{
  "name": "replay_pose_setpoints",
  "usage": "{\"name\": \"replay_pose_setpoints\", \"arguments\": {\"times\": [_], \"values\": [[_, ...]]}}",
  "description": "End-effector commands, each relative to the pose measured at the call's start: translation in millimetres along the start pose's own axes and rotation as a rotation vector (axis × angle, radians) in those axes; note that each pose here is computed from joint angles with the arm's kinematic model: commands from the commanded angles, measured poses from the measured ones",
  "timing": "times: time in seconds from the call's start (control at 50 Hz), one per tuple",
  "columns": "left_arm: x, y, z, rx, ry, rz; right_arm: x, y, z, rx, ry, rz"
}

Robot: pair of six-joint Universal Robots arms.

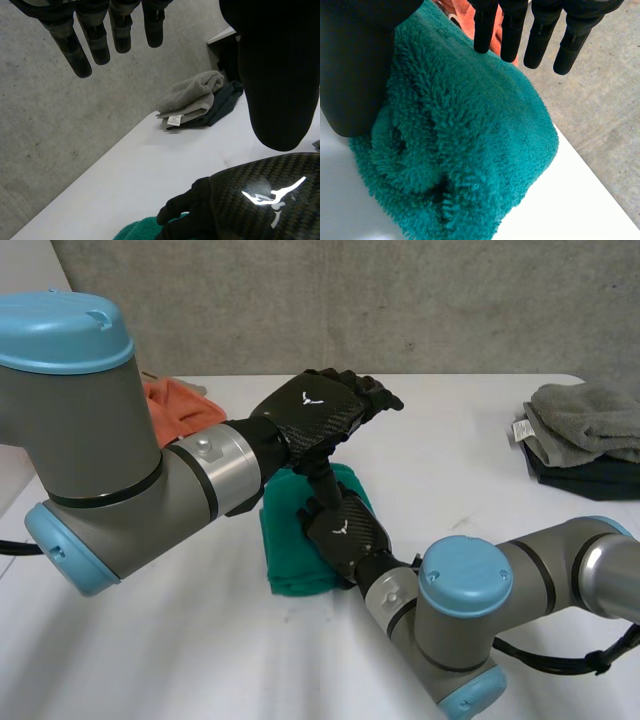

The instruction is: Fold the laundry.

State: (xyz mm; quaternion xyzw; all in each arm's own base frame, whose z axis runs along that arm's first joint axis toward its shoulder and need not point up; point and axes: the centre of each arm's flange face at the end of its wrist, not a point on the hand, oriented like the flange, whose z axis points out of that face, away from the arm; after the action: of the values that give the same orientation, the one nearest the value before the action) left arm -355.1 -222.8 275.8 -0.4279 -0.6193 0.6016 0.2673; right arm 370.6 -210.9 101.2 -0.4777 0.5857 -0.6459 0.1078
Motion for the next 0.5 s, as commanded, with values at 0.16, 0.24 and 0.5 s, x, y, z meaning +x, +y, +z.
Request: {"name": "replay_pose_setpoints", "arguments": {"times": [0.16, 0.24, 0.5], "values": [[-1, -2, -1, 0.009, -0.004, 0.002, 8, -4, 20, 0.065, 0.042, -0.005], [-3, -9, -2, 0.026, -0.011, 0.01, 31, -16, 30, 0.124, 0.111, 0.003], [-23, -32, -2, 0.121, -0.085, 0.017, 245, -54, 47, 0.362, 0.562, 0.016]]}}
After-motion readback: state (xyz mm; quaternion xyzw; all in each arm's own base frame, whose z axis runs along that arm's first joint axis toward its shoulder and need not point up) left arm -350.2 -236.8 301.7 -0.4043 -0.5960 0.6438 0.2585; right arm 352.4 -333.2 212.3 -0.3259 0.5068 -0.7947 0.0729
